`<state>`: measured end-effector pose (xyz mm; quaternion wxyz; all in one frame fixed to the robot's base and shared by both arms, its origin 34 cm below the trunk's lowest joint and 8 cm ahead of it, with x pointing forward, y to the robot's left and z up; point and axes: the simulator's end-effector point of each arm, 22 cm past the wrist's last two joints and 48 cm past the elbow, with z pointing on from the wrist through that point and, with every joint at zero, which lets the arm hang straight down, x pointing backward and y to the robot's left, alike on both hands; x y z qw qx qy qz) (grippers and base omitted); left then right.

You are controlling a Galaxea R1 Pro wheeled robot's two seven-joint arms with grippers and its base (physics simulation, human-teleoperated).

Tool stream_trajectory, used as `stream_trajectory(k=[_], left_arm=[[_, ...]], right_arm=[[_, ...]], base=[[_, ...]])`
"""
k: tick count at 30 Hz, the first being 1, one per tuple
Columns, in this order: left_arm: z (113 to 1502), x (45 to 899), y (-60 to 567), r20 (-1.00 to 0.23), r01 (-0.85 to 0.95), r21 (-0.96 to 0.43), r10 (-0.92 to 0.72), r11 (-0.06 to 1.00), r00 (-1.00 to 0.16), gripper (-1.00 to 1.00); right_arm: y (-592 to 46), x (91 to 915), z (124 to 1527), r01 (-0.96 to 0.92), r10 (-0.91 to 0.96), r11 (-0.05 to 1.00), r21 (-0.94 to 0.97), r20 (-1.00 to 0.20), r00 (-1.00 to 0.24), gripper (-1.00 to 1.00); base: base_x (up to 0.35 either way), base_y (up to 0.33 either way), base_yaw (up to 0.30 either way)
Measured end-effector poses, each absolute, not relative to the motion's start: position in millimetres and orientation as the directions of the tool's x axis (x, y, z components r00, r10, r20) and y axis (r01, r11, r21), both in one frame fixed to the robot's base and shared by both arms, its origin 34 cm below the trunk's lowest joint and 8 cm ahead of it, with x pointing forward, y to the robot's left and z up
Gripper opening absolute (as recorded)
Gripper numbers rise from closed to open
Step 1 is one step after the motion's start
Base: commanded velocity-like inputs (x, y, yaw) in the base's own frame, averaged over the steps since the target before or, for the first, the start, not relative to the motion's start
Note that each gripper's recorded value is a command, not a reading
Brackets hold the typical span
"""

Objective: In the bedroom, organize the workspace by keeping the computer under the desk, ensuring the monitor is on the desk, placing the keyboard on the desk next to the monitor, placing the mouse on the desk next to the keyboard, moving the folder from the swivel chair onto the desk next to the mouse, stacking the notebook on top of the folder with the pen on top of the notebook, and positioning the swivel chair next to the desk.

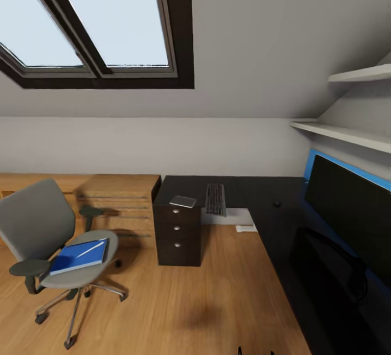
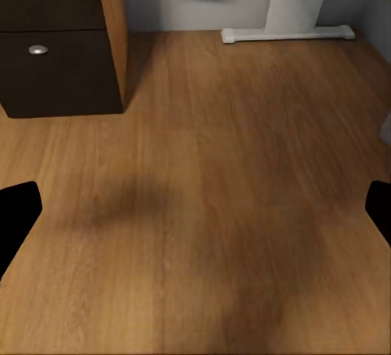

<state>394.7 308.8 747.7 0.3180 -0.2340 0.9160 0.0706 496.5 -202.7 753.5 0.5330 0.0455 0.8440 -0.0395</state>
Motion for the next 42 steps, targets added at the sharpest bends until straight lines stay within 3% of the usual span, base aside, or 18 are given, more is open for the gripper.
stream_trajectory(k=[8,24,42], left_arm=[[748.8,395.9,309.7,-0.622,-0.477,-0.023,-0.386,0.878,-0.681,1.00],[750.1,397.9,312.0,-0.641,-0.488,-0.029,-0.391,0.872,-0.661,1.00],[750.4,398.0,312.1,-0.642,-0.489,-0.030,-0.392,0.872,-0.659,1.00]], right_arm=[[-195.7,496.8,752.9,0.095,0.038,0.995,-0.004,-0.902,-0.430,1.00],[-195.2,496.4,752.1,0.092,0.036,0.996,-0.004,-0.901,-0.432,1.00],[-195.2,496.3,752.2,0.092,0.036,0.996,-0.005,-0.901,-0.432,1.00]], base=[[0.335,0.129,-0.168],[0.209,0.042,-0.004],[0.323,0.013,0.000]])
